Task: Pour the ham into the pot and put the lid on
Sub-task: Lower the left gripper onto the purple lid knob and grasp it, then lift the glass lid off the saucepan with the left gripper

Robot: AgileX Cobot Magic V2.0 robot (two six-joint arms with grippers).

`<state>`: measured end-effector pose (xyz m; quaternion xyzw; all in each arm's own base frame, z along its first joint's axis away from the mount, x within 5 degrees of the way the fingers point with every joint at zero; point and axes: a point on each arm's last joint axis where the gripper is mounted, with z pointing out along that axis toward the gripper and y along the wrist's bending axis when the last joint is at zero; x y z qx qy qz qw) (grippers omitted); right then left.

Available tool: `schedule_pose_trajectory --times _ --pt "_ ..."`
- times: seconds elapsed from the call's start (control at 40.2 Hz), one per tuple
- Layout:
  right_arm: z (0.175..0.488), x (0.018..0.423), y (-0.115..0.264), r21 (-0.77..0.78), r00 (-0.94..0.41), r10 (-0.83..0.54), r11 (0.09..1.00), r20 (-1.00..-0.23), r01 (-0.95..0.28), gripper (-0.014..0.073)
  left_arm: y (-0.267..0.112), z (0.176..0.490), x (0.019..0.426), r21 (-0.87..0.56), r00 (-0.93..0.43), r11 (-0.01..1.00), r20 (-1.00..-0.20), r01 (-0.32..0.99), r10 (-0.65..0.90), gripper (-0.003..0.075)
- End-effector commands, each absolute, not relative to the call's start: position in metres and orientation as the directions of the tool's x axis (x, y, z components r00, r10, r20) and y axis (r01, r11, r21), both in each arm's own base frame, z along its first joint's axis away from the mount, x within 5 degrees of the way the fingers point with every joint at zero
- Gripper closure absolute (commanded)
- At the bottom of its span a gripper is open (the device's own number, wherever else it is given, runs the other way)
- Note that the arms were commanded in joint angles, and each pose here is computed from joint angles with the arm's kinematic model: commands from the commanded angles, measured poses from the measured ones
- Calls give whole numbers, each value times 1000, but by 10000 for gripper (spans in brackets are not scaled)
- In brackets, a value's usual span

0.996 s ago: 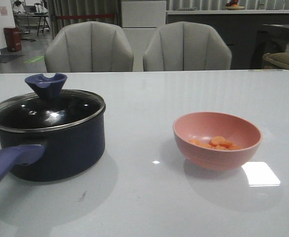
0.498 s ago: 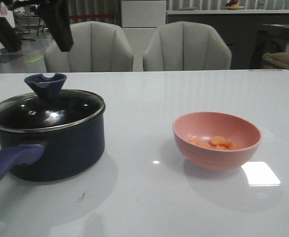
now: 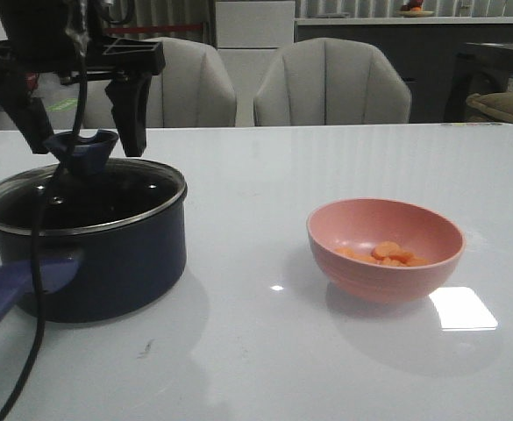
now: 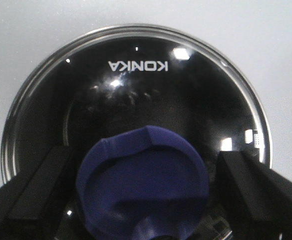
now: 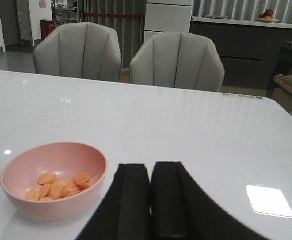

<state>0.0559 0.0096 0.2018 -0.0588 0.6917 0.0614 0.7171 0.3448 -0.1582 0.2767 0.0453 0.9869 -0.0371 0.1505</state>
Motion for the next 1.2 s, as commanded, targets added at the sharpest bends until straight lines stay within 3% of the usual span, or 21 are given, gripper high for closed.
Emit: schedule_pose_trajectory --times 0.0,0.274,0.448,0.548,0.896,1.17 --pt "211 53 9 -13 138 10 986 -990 -165 452 -159 300 344 -90 -925 991 -375 96 55 136" --pt "211 53 9 -13 138 10 986 -990 -165 452 -161 290 348 -81 -934 992 -352 93 59 163" --pt "211 53 9 -13 138 10 986 -990 -165 452 -161 290 348 -82 -933 992 -354 94 59 361" --pt "211 53 9 -13 138 10 986 -990 -165 452 -161 290 348 -82 -933 992 -354 94 59 424" --pt "211 53 9 -13 138 10 986 -990 -165 452 -159 316 343 -76 -901 985 -420 154 108 426" --pt "211 53 9 -13 138 10 986 -990 -165 452 -104 362 331 -10 -834 995 -546 103 81 426"
